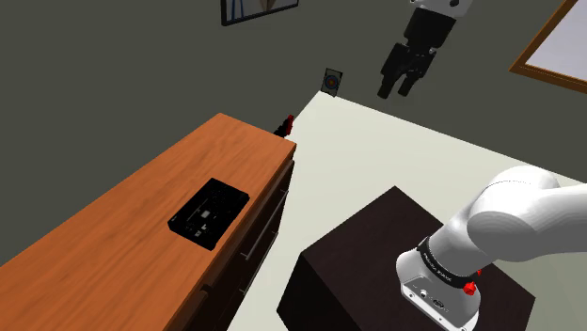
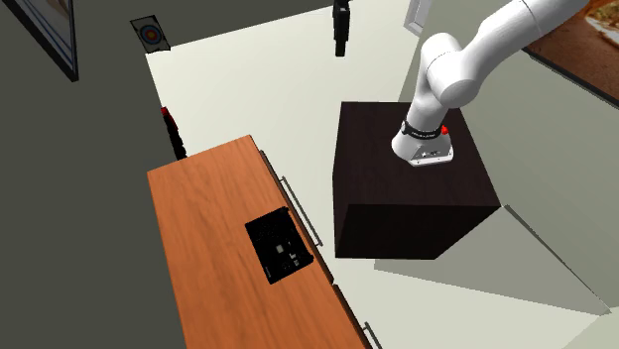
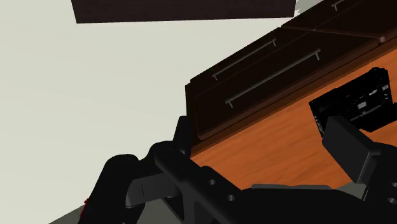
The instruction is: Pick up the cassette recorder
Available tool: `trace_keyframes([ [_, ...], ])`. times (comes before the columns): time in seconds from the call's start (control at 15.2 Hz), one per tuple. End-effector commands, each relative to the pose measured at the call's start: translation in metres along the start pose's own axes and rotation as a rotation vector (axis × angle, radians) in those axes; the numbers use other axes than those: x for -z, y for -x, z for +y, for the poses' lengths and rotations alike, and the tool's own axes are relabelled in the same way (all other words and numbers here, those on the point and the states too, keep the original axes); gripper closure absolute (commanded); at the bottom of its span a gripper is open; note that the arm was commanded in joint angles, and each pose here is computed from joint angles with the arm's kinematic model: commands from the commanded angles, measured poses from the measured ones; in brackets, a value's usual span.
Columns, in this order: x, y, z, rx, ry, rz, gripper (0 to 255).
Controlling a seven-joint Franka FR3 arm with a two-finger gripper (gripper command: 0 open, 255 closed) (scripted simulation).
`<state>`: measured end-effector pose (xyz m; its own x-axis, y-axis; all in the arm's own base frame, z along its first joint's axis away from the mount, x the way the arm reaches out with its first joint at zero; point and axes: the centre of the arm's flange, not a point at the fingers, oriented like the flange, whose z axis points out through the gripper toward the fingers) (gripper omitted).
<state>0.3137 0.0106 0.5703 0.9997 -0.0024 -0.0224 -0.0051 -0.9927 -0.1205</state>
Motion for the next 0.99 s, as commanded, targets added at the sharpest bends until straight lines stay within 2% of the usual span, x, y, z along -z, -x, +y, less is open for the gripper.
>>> trace_keyframes([
  [0.0, 0.0, 0.0, 0.0, 0.0, 0.0, 0.0, 0],
  [0.92, -0.118, -0.015, -0.131, -0.375, -0.06, 0.041, 0],
])
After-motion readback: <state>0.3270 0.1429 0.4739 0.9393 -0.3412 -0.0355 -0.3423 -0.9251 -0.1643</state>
